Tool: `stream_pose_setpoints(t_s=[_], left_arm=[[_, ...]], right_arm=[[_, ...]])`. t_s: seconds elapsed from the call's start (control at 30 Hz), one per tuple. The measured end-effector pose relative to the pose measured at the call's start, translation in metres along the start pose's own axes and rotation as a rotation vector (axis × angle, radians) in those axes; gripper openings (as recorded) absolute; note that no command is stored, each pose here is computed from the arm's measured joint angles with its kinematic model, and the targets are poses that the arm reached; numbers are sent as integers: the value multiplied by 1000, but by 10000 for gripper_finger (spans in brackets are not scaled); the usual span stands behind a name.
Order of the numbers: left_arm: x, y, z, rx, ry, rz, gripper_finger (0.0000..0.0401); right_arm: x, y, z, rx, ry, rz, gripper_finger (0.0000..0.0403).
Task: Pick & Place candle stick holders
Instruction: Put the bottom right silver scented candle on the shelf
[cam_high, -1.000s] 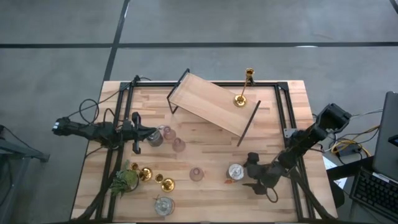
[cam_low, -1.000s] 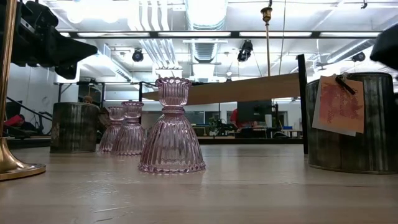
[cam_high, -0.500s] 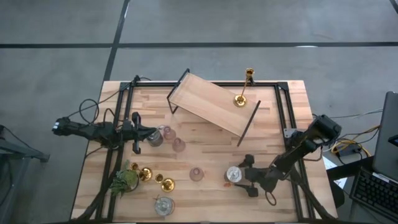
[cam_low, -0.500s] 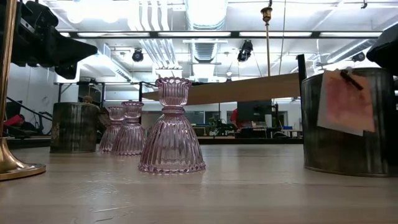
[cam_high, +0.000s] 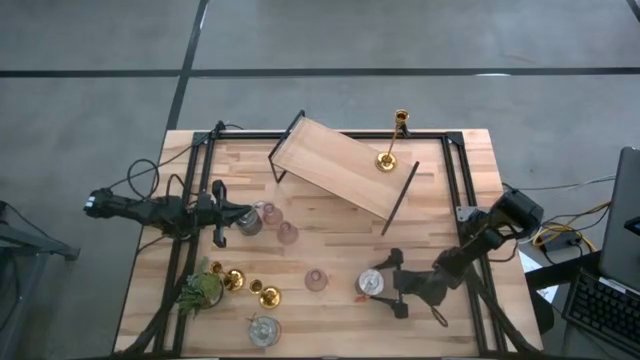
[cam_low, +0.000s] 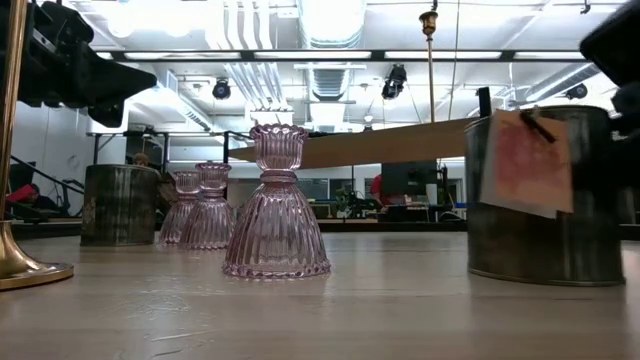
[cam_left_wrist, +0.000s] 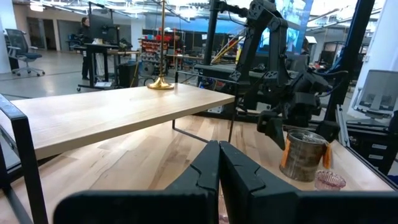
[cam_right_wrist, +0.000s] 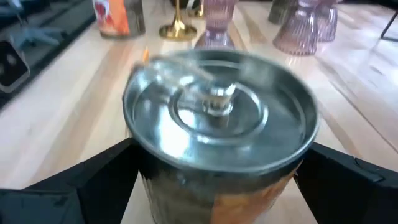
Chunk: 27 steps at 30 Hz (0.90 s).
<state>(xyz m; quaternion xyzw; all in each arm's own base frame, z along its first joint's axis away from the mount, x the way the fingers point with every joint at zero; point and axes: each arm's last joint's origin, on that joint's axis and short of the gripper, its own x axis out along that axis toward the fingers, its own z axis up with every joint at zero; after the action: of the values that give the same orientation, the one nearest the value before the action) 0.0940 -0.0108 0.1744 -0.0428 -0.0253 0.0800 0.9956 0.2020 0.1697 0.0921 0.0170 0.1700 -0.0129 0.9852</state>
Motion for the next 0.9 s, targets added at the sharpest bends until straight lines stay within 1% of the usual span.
stream_pose_setpoints(t_s=[0.33,0.63,0.9], left_arm=[[0,0,0,0,0,0,12],[0,0,0,0,0,0,12],[0,0,0,1,2,0,12]], right_arm=[[14,-3,11,11,-19,-37,380],[27,3,4,1,6,-27,379],[33,9,6,-25,-3,-14,345]])
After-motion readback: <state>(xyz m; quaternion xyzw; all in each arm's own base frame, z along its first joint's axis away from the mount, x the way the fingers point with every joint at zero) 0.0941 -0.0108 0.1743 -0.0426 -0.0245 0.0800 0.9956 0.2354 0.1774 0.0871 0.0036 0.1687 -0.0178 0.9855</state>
